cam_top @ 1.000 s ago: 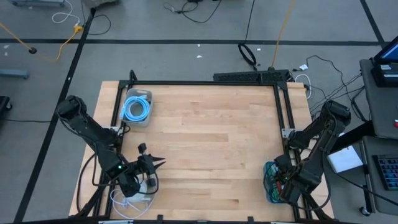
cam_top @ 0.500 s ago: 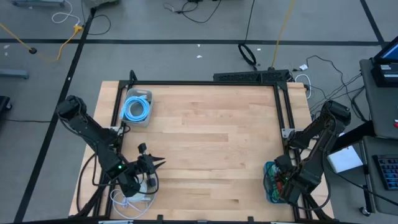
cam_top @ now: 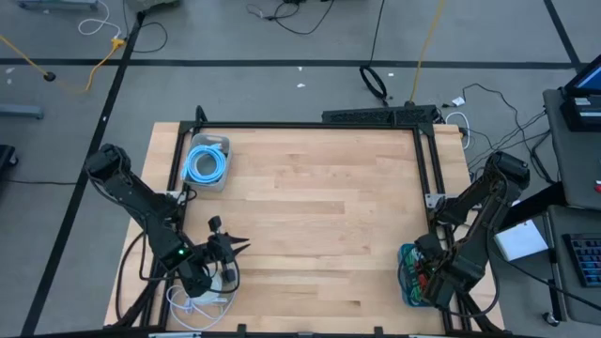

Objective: Pick & Place USB Port
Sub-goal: Put the blue USB cable into the blue basket, then adjust the gray basket

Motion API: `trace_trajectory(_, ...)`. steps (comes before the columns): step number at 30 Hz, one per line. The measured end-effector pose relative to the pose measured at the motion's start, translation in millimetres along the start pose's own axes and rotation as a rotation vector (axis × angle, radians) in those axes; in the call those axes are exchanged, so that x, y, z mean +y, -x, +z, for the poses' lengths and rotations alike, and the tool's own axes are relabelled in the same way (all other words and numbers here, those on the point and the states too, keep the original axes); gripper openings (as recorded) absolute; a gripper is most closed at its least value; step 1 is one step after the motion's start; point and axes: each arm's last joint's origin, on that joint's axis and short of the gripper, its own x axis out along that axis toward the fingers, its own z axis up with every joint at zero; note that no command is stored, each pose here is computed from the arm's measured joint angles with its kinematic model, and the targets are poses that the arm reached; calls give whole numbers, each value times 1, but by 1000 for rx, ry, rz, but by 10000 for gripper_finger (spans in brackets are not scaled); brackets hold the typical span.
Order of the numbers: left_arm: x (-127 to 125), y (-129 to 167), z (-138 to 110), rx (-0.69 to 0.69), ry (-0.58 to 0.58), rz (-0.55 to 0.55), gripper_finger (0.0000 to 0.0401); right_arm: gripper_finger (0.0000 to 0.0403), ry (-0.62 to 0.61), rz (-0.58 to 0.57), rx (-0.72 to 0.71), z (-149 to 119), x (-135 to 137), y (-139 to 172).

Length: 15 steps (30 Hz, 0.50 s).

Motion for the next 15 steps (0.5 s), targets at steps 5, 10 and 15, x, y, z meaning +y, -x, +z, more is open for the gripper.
trace_trajectory(5, 0, 0, 0, 0, 0, 0, 62, 55, 12, -7, -8, 1, -1, 0)
trace_trajectory(10, 0, 0, 0, 0, 0, 0, 62, 111, 14, -15, -16, 1, -2, 0)
trace_trajectory(15, 2, -2, 5, -44, -72, 48, 62, 149, 26, 17, -112, 9, -5, 3)
